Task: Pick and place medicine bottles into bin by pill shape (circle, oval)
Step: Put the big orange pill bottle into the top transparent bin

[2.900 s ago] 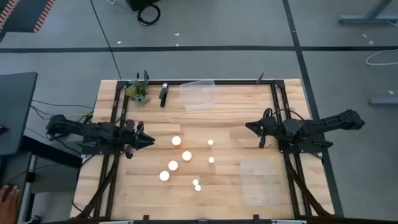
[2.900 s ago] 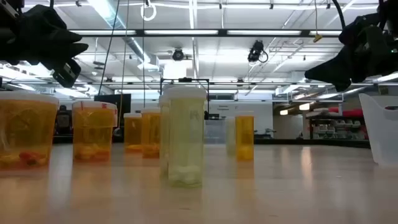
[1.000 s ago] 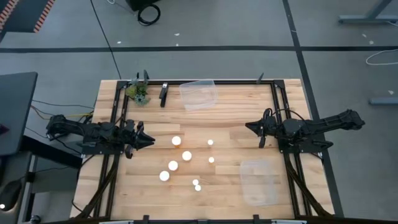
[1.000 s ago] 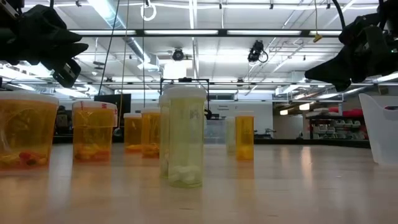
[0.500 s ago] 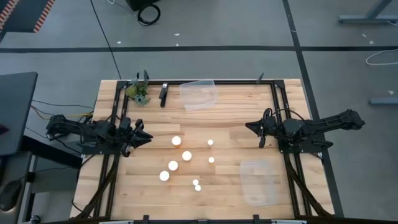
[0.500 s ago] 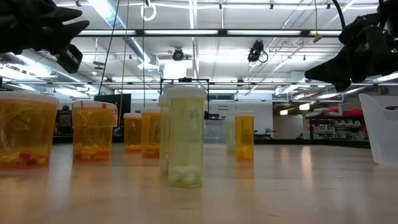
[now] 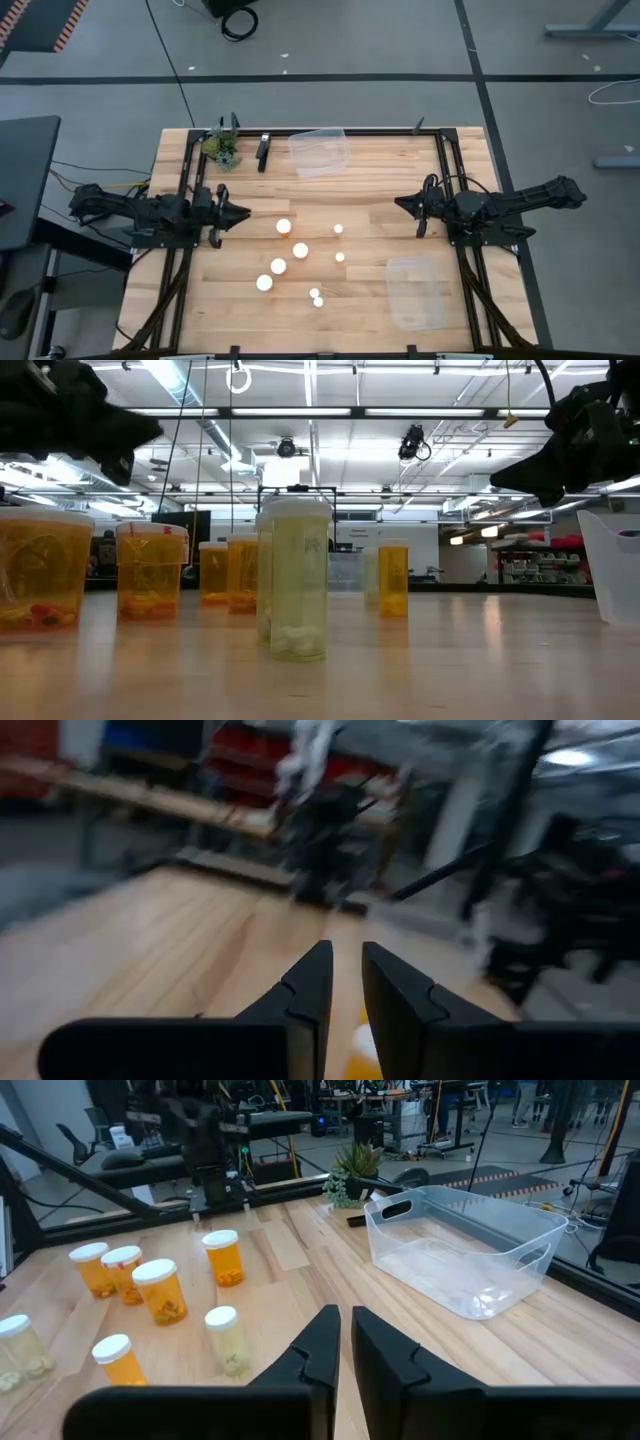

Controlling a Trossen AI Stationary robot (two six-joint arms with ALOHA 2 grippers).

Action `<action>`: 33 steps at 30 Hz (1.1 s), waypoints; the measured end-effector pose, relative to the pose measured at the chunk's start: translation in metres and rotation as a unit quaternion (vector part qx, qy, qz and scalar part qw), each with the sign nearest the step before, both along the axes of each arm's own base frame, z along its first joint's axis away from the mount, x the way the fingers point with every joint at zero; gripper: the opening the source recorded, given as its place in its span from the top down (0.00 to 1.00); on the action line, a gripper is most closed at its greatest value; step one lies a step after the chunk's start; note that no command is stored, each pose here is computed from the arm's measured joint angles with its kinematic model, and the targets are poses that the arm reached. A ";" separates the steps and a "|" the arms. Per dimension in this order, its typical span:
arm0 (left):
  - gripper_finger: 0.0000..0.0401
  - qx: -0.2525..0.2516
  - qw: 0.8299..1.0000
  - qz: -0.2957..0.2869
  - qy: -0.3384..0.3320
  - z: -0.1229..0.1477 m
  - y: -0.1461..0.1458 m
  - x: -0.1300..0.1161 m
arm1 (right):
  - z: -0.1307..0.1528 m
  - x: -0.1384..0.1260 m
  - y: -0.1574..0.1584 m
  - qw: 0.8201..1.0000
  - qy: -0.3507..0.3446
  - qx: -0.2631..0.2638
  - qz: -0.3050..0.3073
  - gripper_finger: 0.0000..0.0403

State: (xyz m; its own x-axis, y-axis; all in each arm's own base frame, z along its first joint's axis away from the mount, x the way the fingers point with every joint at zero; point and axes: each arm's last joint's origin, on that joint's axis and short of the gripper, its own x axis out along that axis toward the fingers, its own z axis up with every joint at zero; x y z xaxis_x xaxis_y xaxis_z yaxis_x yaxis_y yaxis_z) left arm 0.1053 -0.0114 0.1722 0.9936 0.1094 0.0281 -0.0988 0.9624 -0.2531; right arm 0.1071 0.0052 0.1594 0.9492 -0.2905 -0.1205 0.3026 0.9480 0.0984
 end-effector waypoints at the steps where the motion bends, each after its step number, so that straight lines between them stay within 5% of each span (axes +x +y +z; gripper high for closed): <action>1: 0.83 0.002 1.000 0.011 0.019 -0.001 0.001 0.002 | 0.000 0.000 0.000 1.000 0.000 0.000 0.000 0.91; 13: 0.67 -0.018 0.988 0.060 0.144 0.015 0.009 0.027 | 0.000 0.000 0.000 1.000 0.000 0.000 0.000 0.91; 20: 0.56 -0.032 0.976 0.037 0.210 0.013 0.014 0.046 | 0.000 0.000 0.000 1.000 0.000 0.000 0.000 0.91; 33: 0.40 0.007 0.920 0.006 0.392 0.024 0.032 0.084 | 0.000 0.000 0.000 1.000 0.000 0.000 0.000 0.91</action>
State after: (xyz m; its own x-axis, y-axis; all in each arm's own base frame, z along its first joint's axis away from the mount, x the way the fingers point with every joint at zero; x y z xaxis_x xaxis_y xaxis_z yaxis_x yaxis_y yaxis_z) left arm 0.1891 0.0210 0.1961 0.7072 0.1263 -0.6956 -0.2573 0.9624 -0.0868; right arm 0.1071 0.0053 0.1593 0.9493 -0.2902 -0.1210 0.3024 0.9481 0.0983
